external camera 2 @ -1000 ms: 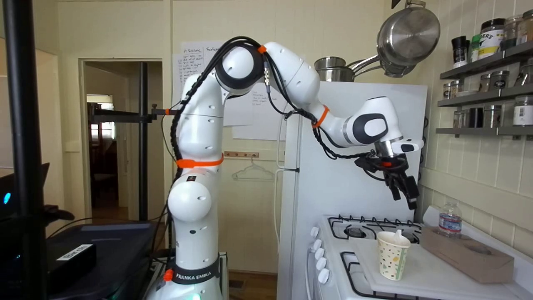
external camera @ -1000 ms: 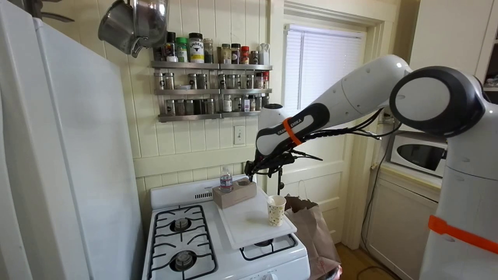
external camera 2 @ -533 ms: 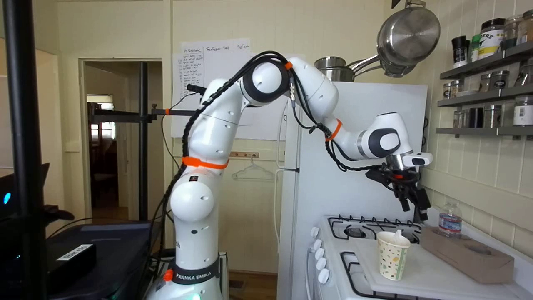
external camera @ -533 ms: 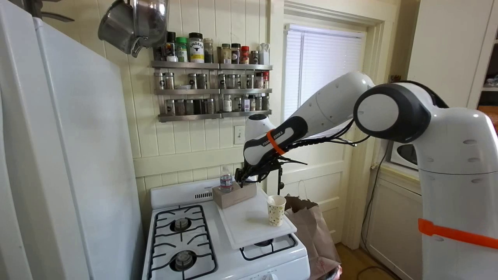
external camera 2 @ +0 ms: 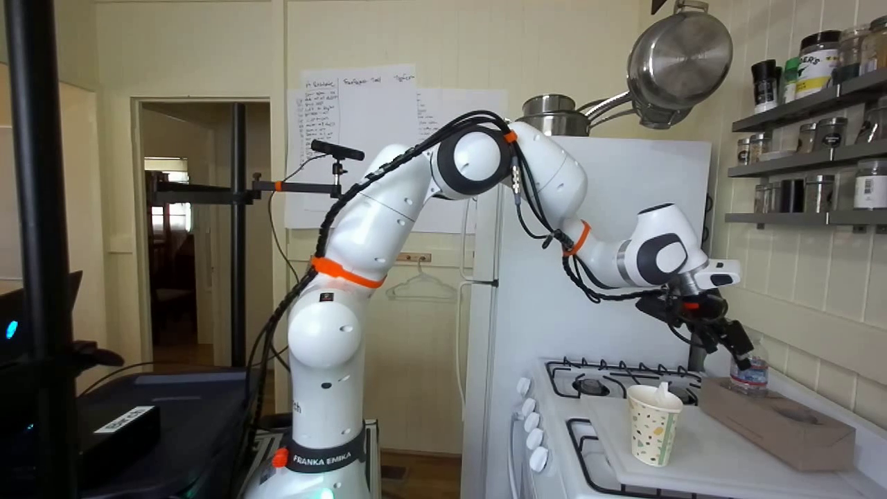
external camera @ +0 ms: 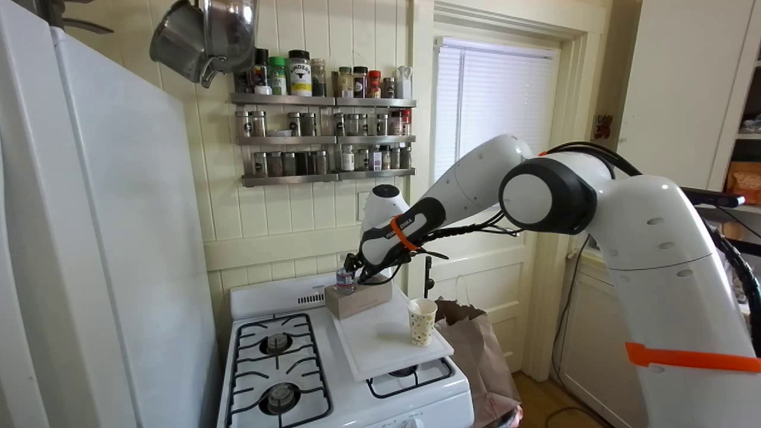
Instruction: Move the plastic bottle from the bottle holder to the chopping board
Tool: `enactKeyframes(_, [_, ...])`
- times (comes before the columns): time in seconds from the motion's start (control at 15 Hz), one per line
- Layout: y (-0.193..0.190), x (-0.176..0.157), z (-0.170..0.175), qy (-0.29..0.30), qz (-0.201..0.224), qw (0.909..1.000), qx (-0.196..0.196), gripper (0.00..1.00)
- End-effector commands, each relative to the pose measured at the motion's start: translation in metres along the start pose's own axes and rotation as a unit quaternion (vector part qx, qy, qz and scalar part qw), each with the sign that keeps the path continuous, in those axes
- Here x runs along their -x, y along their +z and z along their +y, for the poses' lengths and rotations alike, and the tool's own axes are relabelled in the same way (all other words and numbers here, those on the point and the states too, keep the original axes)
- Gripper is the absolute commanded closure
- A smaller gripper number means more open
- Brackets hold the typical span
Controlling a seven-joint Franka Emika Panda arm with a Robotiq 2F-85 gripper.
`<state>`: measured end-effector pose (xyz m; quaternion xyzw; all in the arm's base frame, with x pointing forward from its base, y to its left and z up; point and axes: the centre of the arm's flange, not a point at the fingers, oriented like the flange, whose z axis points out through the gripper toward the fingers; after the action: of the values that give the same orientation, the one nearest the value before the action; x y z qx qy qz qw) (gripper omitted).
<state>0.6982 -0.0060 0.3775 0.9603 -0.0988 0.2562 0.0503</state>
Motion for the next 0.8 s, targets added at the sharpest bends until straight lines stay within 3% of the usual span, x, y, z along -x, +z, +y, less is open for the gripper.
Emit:
enactKeyframes(0.0, [0.002,-0.003,0.0,0.002,0.002,1.0,0.002,0.0])
enactKeyframes(0.33, [0.013,-0.016,0.002,0.005,0.013,0.9999,-0.002,0.0])
enactKeyframes(0.73, [0.021,-0.028,-0.01,0.004,0.014,0.9993,-0.035,0.0])
